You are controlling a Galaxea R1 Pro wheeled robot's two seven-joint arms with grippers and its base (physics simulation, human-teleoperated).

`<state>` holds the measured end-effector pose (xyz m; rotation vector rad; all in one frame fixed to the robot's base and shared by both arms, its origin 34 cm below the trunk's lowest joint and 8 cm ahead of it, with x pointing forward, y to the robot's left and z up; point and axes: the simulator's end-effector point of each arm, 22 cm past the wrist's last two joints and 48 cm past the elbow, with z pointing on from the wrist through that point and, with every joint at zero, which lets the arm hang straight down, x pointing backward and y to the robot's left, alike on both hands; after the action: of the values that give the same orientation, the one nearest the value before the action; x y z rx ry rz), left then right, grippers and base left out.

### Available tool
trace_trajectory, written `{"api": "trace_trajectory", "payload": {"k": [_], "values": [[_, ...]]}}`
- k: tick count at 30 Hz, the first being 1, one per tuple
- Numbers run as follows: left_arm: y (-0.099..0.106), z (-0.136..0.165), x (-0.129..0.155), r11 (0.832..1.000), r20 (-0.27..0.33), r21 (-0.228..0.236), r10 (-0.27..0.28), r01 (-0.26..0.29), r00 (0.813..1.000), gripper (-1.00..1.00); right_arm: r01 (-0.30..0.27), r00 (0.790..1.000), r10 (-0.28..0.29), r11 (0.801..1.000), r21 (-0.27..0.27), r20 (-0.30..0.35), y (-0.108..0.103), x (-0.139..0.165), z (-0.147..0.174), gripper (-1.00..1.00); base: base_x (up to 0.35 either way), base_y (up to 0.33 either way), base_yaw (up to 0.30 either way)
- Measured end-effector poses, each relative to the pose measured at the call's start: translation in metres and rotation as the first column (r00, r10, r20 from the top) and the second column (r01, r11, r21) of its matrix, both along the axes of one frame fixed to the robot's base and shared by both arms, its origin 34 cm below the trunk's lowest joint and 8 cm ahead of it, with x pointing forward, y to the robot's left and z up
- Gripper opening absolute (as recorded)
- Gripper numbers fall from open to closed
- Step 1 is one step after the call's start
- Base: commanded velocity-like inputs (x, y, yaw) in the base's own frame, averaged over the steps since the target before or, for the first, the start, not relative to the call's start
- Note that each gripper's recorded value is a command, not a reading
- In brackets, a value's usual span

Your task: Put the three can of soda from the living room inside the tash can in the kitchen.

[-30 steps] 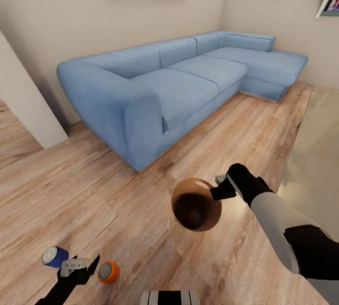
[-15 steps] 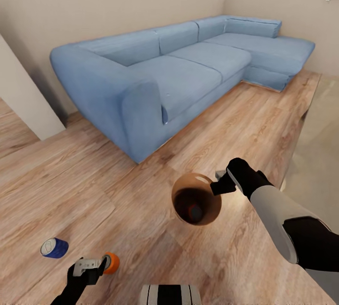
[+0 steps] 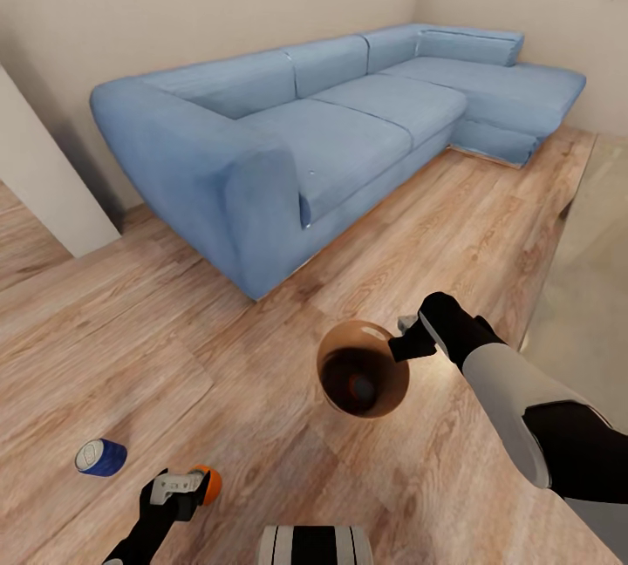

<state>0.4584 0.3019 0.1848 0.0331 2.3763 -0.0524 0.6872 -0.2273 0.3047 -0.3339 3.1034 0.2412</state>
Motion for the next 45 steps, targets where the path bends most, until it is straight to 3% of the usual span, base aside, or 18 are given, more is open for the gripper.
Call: {"api": "trace_trajectory", "payload": {"k": [13,23,31,45], "values": [[-0.001,-0.014,-0.013,1.0,-0.039,-0.002,0.0,0.0,0.999,1.0,0.001,1.0,-0.001,1.0,-0.009,-0.016,-0.006,-0.001,-0.017,-1.0,0.0,0.0,0.0],[-0.001,-0.014,-0.013,1.0,-0.038,-0.002,-0.001,0.0,0.999,1.0,0.015,0.997,-0.014,1.0,-0.003,0.074,-0.009,0.049,0.022,-1.0,0.0,0.0,0.0],[-0.001,-0.015,-0.014,1.0,-0.04,-0.003,0.0,0.0,0.999,1.0,0.013,0.996,-0.013,1.0,-0.006,0.094,-0.01,0.061,0.032,-1.0,0.0,0.0,0.0],[-0.002,-0.035,-0.033,1.0,-0.095,-0.003,-0.001,0.0,0.995,1.0,0.029,0.999,-0.028,0.999,-0.019,0.045,-0.025,0.053,-0.002,-1.0,0.0,0.0,0.0]]}}
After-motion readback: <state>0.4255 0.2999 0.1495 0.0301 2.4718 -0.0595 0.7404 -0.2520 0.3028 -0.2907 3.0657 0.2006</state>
